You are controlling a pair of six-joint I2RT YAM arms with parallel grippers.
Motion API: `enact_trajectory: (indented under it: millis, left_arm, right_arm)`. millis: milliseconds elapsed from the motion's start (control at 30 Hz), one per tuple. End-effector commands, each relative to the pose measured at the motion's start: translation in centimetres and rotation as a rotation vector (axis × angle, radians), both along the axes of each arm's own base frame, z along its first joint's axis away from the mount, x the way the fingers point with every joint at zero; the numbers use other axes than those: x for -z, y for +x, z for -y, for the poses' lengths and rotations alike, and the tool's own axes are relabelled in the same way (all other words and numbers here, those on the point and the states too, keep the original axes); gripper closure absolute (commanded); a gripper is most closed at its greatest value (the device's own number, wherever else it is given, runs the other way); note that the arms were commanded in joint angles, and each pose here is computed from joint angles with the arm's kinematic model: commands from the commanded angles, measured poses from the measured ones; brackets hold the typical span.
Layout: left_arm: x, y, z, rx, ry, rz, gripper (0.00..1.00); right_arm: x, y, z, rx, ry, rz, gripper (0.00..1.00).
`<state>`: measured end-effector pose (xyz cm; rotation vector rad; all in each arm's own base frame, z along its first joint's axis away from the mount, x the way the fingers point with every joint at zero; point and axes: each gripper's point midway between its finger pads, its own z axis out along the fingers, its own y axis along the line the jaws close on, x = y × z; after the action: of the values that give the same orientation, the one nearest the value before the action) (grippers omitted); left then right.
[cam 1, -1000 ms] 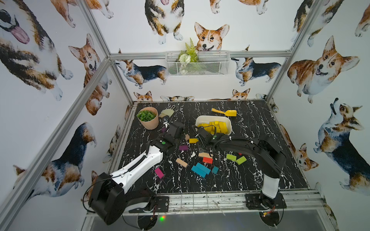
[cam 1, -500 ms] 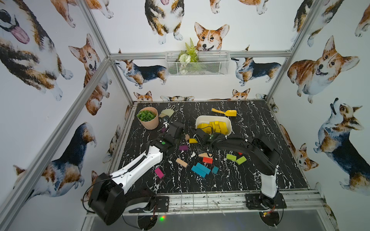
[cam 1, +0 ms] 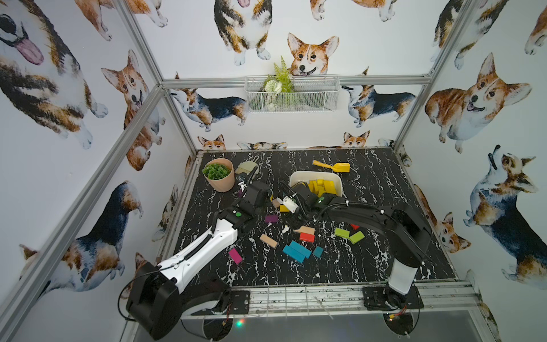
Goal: Pick out the yellow building blocks
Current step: Pick up the building block from the center of the board.
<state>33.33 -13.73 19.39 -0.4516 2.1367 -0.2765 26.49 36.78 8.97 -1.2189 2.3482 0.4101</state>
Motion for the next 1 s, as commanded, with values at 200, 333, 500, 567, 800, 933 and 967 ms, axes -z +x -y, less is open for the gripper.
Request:
enact_trajectory:
  millis: [200, 333, 500, 567, 800, 933, 967]
  left_arm:
    - [0.2, -1.4, -2.8, -0.081, 0.022, 0.013, 0.48]
    - [0.0, -2.2, -4.0, -0.114, 0.020, 0.033, 0.48]
    - [-0.2, -3.1, -5.3, -0.141, 0.019, 0.053, 0.48]
    - [-0.3, -3.4, -5.6, -0.152, 0.018, 0.060, 0.48]
    - [-0.3, -3.9, -6.4, -0.180, 0.021, 0.062, 0.48]
    - [-0.2, -4.0, -6.5, -0.181, 0.019, 0.061, 0.48]
    - [-0.2, -4.0, -6.5, -0.182, 0.018, 0.062, 0.48]
  right_arm:
    - [1.7, -0.1, 2.0, -0.571, -0.185, 0.167, 0.41]
    - [2.4, 0.4, 1.3, -0.654, -0.191, 0.170, 0.42]
    - [3.8, 0.9, 0.5, -0.711, -0.209, 0.155, 0.43]
    - [4.3, 1.1, 0.3, -0.723, -0.222, 0.146, 0.44]
    - [5.8, 0.9, -0.2, -0.755, -0.221, 0.091, 0.46]
    - [6.2, 0.8, -0.3, -0.761, -0.223, 0.070, 0.50]
    - [6.4, 0.8, -0.3, -0.760, -0.224, 0.064, 0.52]
